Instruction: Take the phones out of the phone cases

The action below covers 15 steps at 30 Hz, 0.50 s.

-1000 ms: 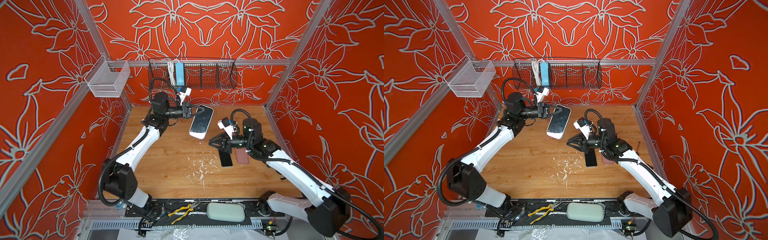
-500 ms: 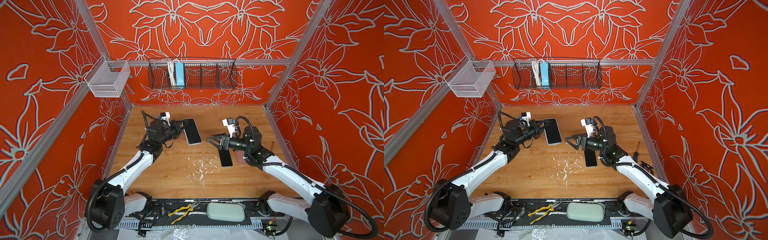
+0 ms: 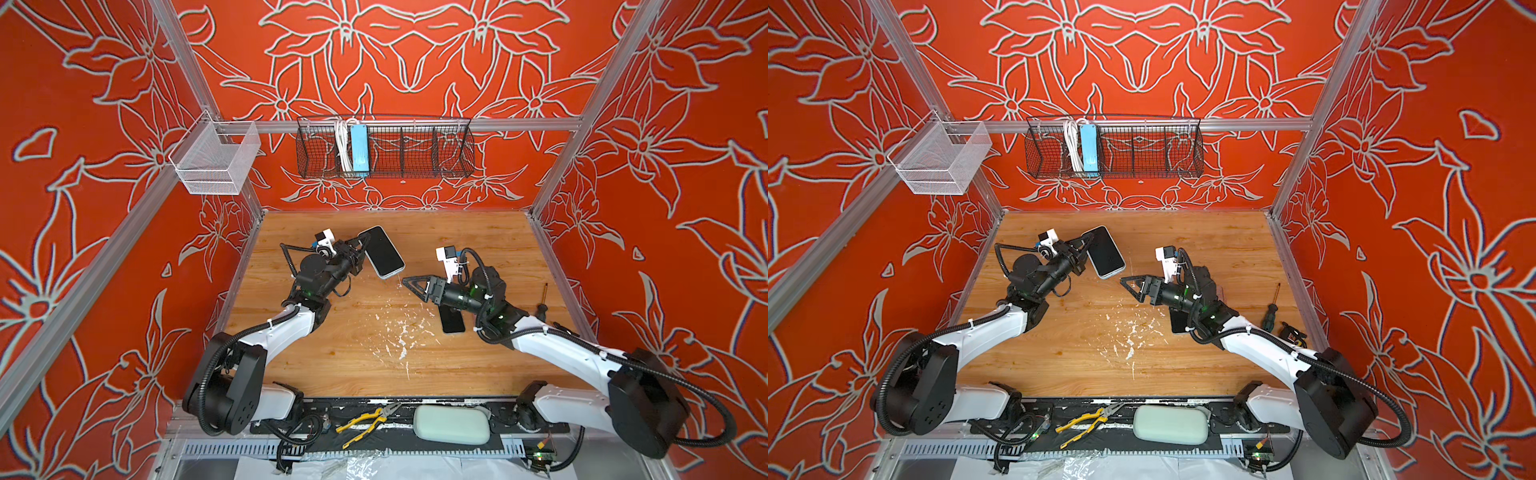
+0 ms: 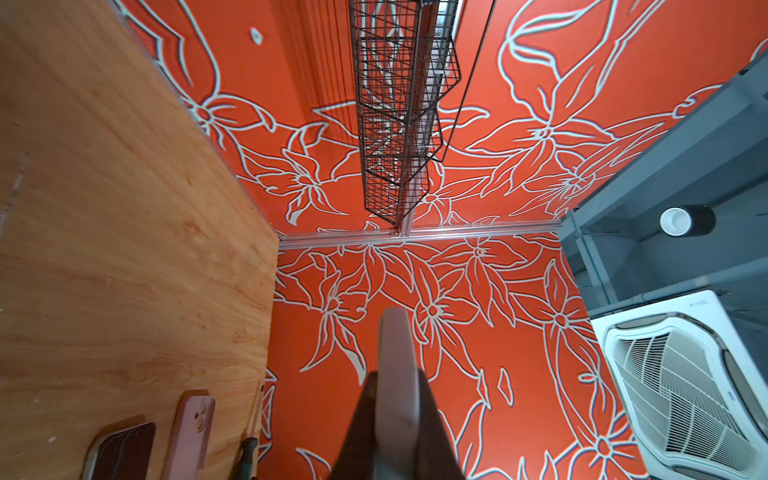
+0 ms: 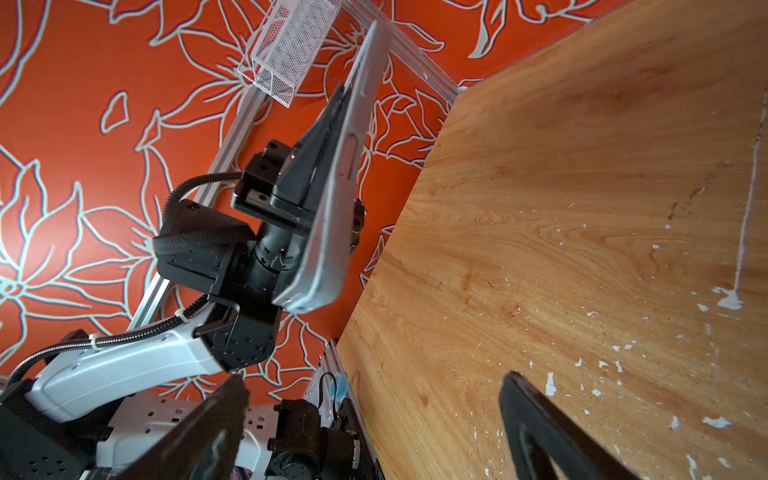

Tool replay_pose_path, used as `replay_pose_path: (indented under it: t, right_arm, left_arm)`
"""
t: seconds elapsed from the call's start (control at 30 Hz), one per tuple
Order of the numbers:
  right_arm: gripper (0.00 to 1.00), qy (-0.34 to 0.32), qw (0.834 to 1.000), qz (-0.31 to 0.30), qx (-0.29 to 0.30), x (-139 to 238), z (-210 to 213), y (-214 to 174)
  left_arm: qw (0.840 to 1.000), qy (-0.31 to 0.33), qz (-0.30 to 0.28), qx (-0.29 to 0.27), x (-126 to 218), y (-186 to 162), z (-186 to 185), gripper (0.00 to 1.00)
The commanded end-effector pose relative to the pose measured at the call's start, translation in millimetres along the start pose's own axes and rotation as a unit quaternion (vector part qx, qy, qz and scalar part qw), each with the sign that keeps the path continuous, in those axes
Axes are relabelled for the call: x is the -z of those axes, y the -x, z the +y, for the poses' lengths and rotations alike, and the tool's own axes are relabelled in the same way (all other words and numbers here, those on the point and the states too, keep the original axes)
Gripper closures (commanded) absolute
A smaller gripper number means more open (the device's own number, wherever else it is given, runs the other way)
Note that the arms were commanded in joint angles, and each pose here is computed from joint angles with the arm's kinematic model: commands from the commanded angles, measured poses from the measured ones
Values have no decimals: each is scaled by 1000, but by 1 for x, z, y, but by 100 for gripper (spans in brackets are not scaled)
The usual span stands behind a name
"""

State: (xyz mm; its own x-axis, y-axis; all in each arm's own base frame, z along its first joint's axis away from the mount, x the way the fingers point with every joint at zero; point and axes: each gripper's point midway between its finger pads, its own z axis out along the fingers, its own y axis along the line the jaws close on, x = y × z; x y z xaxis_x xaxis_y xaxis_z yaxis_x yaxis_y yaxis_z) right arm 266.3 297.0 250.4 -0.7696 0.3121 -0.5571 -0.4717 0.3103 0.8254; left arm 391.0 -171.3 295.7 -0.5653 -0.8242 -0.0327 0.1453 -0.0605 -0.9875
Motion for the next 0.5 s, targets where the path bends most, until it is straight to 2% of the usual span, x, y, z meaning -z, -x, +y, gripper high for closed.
replay_pose_path:
  t: [0.0, 0.47]
  right_arm:
    - [4, 19, 999, -42, -4, -2, 12, 15]
    - [4, 38, 998, -49, 4, -12, 21, 21]
  left_arm:
    - [996, -85, 8, -2, 1, -5, -48, 100]
    - [995, -96, 24, 2, -2, -18, -54, 100]
